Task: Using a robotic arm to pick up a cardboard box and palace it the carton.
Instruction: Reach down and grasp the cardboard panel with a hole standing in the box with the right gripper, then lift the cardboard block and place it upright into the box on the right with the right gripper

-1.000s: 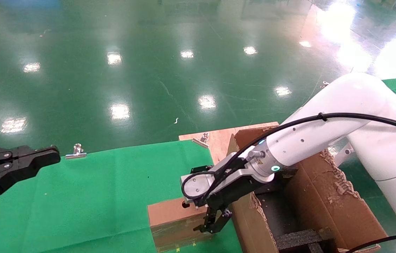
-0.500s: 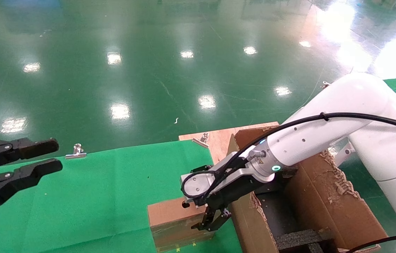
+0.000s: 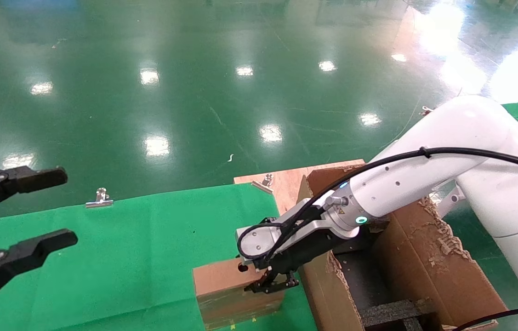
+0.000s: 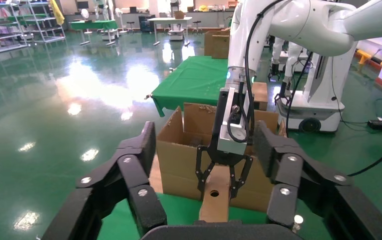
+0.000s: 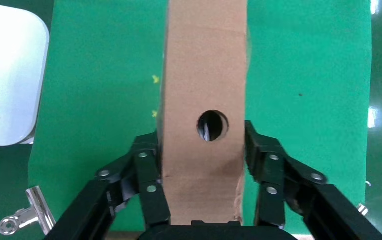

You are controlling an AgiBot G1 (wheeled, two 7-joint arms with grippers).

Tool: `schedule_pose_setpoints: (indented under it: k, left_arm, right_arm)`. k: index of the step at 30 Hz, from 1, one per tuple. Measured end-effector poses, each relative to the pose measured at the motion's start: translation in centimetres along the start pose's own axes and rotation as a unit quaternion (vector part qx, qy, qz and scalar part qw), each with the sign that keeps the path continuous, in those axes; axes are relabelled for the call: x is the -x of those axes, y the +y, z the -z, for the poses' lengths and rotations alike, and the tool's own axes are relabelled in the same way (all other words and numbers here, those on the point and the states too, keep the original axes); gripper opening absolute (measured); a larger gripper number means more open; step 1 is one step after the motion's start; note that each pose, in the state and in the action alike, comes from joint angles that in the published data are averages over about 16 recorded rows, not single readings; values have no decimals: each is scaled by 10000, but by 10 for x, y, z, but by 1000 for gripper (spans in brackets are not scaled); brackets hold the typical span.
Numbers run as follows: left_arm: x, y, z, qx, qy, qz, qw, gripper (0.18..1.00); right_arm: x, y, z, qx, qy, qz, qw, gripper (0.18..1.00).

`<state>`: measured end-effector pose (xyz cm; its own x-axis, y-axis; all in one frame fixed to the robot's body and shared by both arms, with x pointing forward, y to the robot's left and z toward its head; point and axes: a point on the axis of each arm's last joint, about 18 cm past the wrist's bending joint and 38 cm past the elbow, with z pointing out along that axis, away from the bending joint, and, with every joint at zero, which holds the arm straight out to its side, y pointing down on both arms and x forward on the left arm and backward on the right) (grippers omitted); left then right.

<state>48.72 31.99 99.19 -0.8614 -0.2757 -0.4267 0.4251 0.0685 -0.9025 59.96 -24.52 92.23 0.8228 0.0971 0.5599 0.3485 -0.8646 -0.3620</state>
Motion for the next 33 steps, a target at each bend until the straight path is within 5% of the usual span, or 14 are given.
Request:
schedule_pose_setpoints:
  k: [17, 33]
  left_arm:
    - [0, 0, 0, 0, 0, 0, 10000, 920]
    - [0, 0, 0, 0, 0, 0, 10000, 1000]
  right_arm:
    - [-21, -8, 41, -157, 382, 9, 9991, 368]
    - [-70, -21, 178, -411, 1516, 227, 9873, 335]
